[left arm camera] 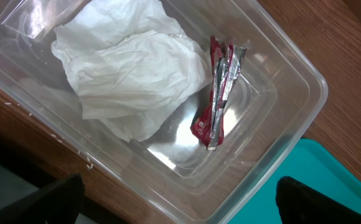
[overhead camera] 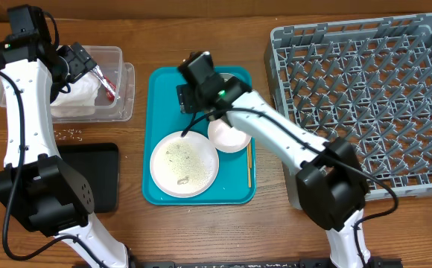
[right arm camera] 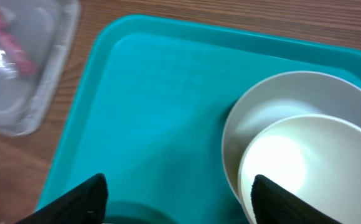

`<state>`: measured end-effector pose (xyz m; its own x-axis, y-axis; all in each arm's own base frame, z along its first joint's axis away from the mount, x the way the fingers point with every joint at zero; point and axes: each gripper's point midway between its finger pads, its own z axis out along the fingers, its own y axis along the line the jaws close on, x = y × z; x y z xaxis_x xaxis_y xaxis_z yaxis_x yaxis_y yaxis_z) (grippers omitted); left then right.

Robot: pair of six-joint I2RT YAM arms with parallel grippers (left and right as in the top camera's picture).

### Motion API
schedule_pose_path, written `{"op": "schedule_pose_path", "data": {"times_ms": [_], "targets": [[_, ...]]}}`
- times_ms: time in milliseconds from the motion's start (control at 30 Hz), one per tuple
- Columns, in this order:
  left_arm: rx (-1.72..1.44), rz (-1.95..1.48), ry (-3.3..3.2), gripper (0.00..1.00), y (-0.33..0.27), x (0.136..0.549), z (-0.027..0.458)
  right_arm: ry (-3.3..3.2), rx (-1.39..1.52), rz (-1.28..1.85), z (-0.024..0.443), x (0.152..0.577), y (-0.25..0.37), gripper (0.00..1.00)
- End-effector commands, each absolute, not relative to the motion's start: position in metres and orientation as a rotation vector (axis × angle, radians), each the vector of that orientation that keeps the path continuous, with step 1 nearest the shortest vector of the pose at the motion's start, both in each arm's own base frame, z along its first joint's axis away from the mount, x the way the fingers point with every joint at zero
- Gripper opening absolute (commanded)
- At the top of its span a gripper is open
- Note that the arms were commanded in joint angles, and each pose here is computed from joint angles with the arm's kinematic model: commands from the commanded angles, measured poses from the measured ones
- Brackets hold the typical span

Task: Sort waste into correct bins and load items into the dishwasher
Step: 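Reach the right gripper to the white cup in the grey bowl, then grasp the white cup with the right gripper and lift it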

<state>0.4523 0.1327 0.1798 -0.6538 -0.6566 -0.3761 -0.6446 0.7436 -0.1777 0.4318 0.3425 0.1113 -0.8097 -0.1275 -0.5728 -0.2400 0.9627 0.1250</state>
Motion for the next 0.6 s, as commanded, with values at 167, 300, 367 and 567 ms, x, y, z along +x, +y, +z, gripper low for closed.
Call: {"op": "schedule_pose_path", "data": {"times_ms": [167,300,367,567], "targets": [[-0.982,-0.052,2.465,1.00,0.132,0.453,0.205,2.429,-0.137,0.098,0.119,0.456,0.323,0.67],[-0.982,-0.052,2.465,1.00,0.132,0.453,0.205,2.449,-0.144,0.079,0.104,0.456,0.324,0.67],[-0.982,-0.052,2.464,1.00,0.132,0.453,0.205,2.459,-0.148,0.069,0.097,0.456,0.324,0.67],[-0.983,-0.052,2.465,1.00,0.132,0.453,0.205,2.482,-0.157,0.047,0.084,0.455,0.323,0.61]]}}
